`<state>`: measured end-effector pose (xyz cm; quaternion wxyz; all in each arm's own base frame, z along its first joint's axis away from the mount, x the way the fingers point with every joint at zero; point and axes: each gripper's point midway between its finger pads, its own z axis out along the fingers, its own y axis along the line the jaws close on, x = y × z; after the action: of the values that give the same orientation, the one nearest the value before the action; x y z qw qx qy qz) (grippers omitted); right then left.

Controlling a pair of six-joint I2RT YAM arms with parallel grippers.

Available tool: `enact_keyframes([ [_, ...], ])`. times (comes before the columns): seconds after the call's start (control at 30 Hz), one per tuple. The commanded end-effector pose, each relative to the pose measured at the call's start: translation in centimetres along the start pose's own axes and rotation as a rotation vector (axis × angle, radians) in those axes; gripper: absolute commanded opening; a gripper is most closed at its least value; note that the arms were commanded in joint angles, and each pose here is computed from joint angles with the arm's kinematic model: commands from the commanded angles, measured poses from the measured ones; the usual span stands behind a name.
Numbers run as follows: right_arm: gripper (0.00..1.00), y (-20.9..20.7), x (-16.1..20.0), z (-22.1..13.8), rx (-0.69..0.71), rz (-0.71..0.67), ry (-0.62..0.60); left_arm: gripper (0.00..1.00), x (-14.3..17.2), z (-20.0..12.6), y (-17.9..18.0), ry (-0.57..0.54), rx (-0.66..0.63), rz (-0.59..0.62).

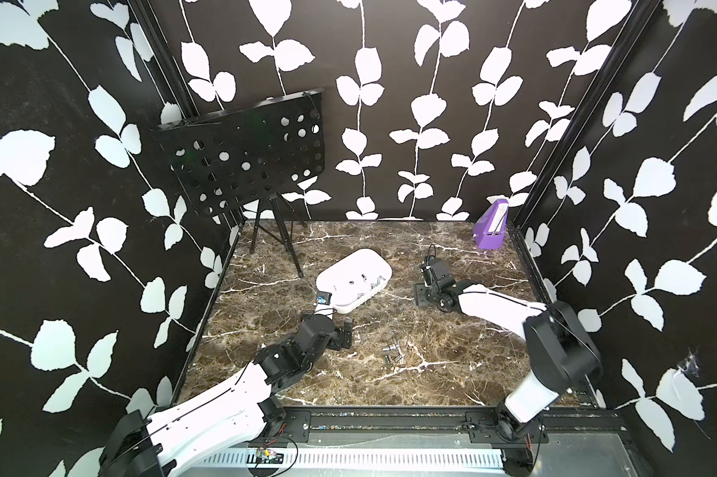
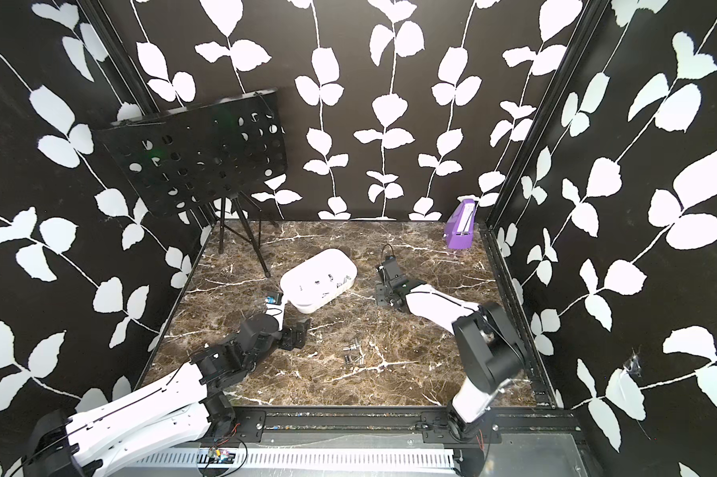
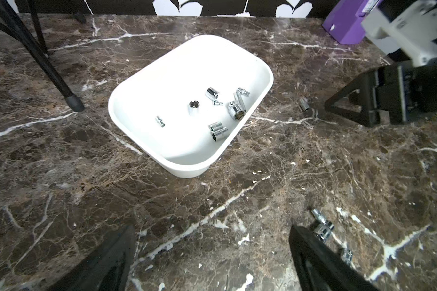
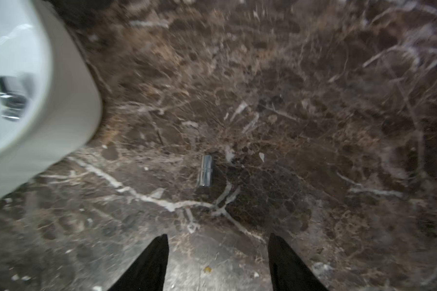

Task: Put the socket on the desktop into the storage box
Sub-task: Pick up the socket head from the center of the board.

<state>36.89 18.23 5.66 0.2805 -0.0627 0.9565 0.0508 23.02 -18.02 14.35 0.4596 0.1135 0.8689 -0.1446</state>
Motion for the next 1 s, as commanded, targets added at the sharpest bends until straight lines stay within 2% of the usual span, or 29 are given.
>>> enact_keyframes([
  [0.0, 0.67, 0.5, -0.1, 1.3, -0.074, 0.019, 0.001, 0.96, -1.3, -0.2, -1.3, -0.02, 0.052, 0.004],
  [0.27, 0.65, -0.3, 0.3, 3.9, -0.041, 0.002, 0.051, 0.96, -1.6, -0.7, -0.8, -0.05, 0.042, 0.0],
  [0.6, 0.48, -1.9, 1.1, 6.1, 0.049, 0.011, 0.108, 0.97, -1.4, -0.6, -0.8, -0.05, 0.043, -0.008],
  [0.77, 0.35, -2.6, 1.4, 6.2, 0.069, 0.035, 0.114, 0.97, -1.3, -0.4, -0.9, -0.039, 0.042, -0.009],
  [0.97, 0.33, -3.0, 1.6, 6.6, 0.089, 0.046, 0.127, 0.97, -1.1, -0.3, -0.9, -0.036, 0.042, -0.009],
])
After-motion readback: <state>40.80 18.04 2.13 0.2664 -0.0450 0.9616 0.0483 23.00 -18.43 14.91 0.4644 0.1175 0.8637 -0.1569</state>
